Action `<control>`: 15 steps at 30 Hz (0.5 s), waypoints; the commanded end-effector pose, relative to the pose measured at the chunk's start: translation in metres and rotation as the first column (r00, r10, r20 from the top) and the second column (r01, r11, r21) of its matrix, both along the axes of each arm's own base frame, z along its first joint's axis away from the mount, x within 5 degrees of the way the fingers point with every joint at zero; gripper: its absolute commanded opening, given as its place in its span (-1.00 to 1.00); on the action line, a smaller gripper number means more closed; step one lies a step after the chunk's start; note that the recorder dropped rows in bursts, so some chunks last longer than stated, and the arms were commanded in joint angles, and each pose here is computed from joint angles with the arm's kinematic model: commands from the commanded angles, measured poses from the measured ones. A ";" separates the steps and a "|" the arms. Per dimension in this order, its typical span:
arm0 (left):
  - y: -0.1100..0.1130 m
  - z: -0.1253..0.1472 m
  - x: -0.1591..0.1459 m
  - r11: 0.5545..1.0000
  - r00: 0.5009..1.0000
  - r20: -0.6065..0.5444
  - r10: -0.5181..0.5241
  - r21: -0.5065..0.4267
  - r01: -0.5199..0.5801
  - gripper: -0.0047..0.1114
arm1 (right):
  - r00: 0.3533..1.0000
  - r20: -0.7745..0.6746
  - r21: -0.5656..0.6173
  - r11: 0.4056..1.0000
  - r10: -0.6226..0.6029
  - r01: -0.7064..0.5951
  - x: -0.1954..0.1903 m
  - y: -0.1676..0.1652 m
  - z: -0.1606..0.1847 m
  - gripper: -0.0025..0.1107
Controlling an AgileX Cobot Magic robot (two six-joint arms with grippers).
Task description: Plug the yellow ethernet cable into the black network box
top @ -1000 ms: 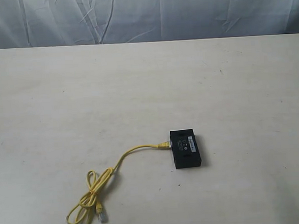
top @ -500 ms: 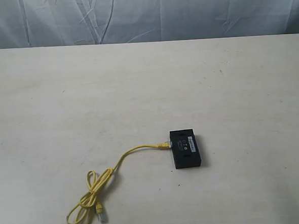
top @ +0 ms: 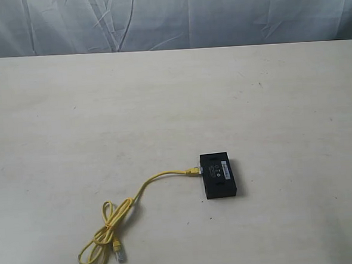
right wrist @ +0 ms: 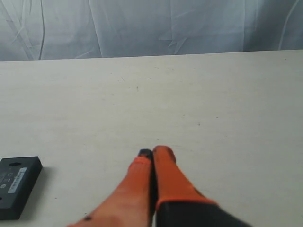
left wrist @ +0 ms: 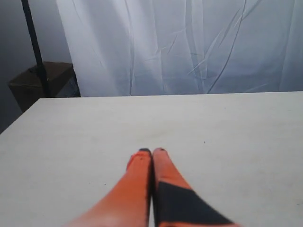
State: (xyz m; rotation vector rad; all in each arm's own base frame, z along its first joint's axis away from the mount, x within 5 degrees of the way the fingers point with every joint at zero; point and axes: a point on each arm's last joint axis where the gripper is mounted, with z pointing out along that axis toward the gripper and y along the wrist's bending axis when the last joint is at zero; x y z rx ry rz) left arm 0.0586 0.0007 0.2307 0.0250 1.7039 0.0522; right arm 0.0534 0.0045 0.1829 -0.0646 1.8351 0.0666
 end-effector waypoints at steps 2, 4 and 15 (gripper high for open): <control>0.000 -0.035 -0.003 1.000 1.000 0.028 0.008 -0.022 -0.007 -0.92 | 1.000 0.019 -0.005 1.000 0.003 -0.002 0.000 0.000 0.000 -0.97; 0.000 -0.041 -0.003 1.000 0.999 -0.034 0.001 -0.021 -0.002 -0.92 | 1.000 0.019 -0.005 1.000 0.003 -0.002 0.000 0.000 0.000 -0.97; 0.000 -0.040 -0.003 1.000 1.000 -0.028 0.002 -0.019 -0.002 -0.92 | 1.000 0.019 -0.001 1.000 0.003 -0.003 0.000 0.000 0.000 -0.97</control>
